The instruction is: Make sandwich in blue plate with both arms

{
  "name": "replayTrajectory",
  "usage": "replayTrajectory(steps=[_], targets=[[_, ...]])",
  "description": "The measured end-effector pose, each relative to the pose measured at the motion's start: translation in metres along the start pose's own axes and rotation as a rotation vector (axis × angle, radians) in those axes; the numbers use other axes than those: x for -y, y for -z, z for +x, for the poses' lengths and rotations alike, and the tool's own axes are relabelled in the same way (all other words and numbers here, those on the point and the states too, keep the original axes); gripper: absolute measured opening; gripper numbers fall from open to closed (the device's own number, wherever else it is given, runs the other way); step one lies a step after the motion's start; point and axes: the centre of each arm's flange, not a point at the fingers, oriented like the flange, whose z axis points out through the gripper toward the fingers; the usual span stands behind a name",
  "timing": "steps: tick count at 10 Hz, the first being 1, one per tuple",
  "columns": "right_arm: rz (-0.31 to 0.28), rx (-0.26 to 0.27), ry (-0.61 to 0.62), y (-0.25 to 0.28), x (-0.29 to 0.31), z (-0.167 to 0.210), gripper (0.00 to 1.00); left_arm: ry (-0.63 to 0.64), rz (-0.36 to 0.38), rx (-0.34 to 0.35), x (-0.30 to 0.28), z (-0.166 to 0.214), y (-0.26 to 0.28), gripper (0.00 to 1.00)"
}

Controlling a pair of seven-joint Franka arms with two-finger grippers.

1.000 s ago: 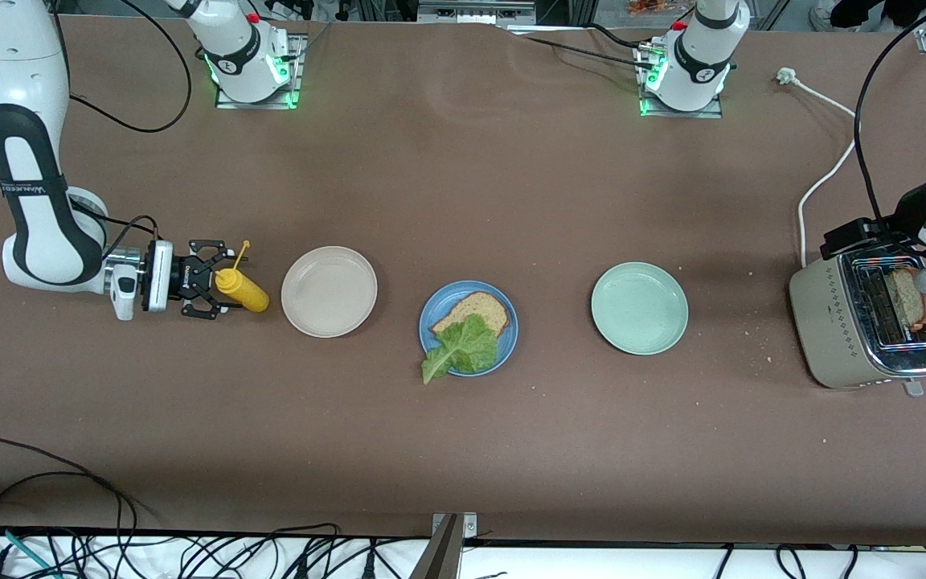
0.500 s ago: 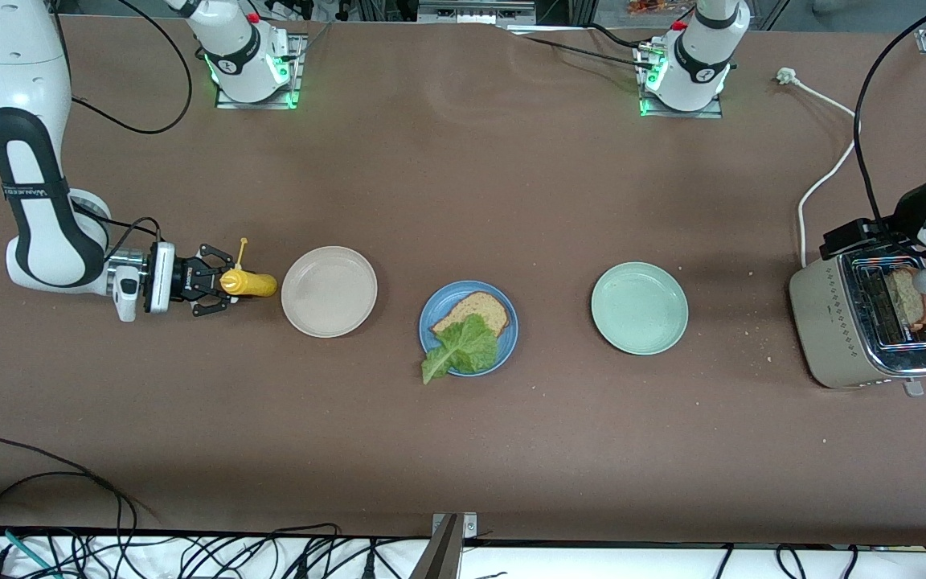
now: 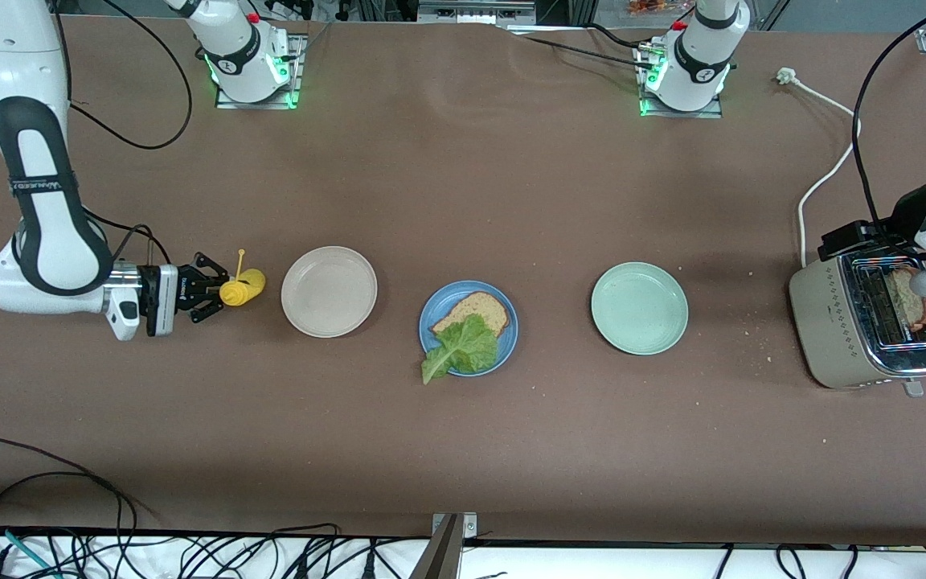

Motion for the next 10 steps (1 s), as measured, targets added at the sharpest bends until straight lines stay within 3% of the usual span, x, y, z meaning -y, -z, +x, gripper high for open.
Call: replayTrajectory(steps=[4,6,7,10], targets=[[-0.045,0.225,-0.080,0.001,0.016,0.098,0.15,-0.001,0.000,0.000,0.000,0.000,0.000,1.00],[-0.092,0.319,-0.106,-0.017,0.033,0.153,0.06,-0.001,0.000,0.000,-0.001,0.000,0.000,1.00],[-0.115,0.378,-0.095,-0.033,0.044,0.178,0.05,-0.001,0.000,0.000,-0.001,0.000,0.000,1.00],[-0.244,0.633,0.079,-0.080,0.074,0.250,0.05,-0.004,0.000,0.000,-0.002,0.000,0.000,1.00]])
